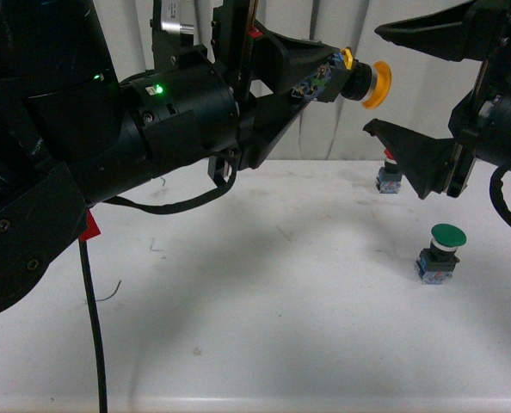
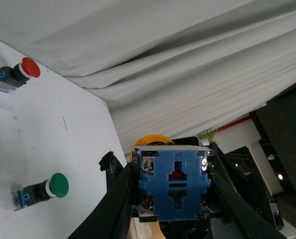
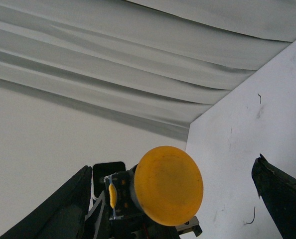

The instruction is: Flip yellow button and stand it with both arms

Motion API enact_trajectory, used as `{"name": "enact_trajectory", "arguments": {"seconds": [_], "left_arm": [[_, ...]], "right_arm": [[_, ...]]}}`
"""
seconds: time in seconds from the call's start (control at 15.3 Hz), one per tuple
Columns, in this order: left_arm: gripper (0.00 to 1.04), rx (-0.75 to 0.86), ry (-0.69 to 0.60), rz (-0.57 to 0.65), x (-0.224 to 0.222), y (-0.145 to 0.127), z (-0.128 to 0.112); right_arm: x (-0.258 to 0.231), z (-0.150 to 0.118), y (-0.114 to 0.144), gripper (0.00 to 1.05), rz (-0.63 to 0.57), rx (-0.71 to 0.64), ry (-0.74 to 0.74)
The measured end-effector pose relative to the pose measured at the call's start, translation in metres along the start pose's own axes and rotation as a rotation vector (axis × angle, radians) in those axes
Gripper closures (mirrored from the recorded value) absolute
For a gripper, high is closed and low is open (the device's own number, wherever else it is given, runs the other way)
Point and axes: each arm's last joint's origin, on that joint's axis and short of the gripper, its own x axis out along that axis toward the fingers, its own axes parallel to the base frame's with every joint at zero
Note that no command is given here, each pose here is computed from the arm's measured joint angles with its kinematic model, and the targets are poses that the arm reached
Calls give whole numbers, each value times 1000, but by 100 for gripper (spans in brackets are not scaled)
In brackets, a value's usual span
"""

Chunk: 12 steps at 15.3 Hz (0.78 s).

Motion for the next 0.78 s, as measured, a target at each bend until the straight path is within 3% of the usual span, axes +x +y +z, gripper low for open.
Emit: {"name": "enact_trajectory", "arguments": {"seconds": [0.59,0.65,0.78], "left_arm": [[70,-3,1,7,-2,1,-1],[70,-5,0,11,-3,2,-1],[70,-7,-3,16,-4,3,-1]], "right_arm": [[17,-11,-7,6,3,50,38],[17,-11,-7,10,3,53,36],[17,-10,-7,33,1,52,24]]}}
